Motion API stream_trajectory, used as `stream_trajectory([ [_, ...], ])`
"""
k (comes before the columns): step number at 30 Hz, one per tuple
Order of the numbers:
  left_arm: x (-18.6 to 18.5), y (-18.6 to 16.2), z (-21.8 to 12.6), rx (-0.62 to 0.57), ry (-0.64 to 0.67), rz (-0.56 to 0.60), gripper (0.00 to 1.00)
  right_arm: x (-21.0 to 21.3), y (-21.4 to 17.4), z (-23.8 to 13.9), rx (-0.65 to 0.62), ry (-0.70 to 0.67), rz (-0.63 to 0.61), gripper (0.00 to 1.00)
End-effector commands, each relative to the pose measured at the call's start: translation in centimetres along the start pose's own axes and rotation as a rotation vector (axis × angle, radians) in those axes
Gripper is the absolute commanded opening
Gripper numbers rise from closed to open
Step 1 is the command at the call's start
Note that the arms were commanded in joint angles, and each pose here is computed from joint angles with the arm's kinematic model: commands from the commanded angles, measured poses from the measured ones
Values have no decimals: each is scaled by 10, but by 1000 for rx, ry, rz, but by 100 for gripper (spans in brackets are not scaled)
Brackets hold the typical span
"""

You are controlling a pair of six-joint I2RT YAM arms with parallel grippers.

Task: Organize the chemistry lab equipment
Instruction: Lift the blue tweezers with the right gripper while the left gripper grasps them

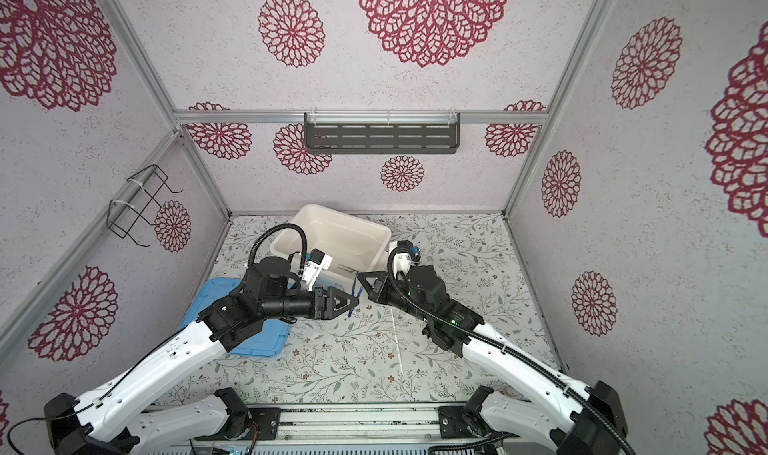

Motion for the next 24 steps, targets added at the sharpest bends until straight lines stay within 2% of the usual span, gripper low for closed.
stream_trajectory([
  [1,-10,0,-6,-18,-42,48,62,22,15,0,-45,95,14,9],
  [11,-2,-5,-20,-74,59,107,38,28,19,24,-28,160,35,9],
  [13,-1,-4,-20,-72,69,110,24,28,18,28,-21,164,40,9],
  [14,-1,-4,-19,-66,72,111,22,28,19,30,-19,163,41,9],
  [21,8,0,-15,-77,167,97,43,30,20,35,-9,164,41,9],
  [22,8,1,-15,-80,174,95,44,29,20,37,-6,165,40,9],
  [24,8,3,-14,-81,176,100,41,30,20,37,-3,169,39,9],
])
Point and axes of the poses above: each gripper's point midway between its finger pads, its own z axis out along the fingers, its own x axis along the line the jaws close on, y = z × x, the point moved 9 cm from there along -z, back along the fingers, and after that the axes turned 2 degrees about -z, right-handed, at the moved point
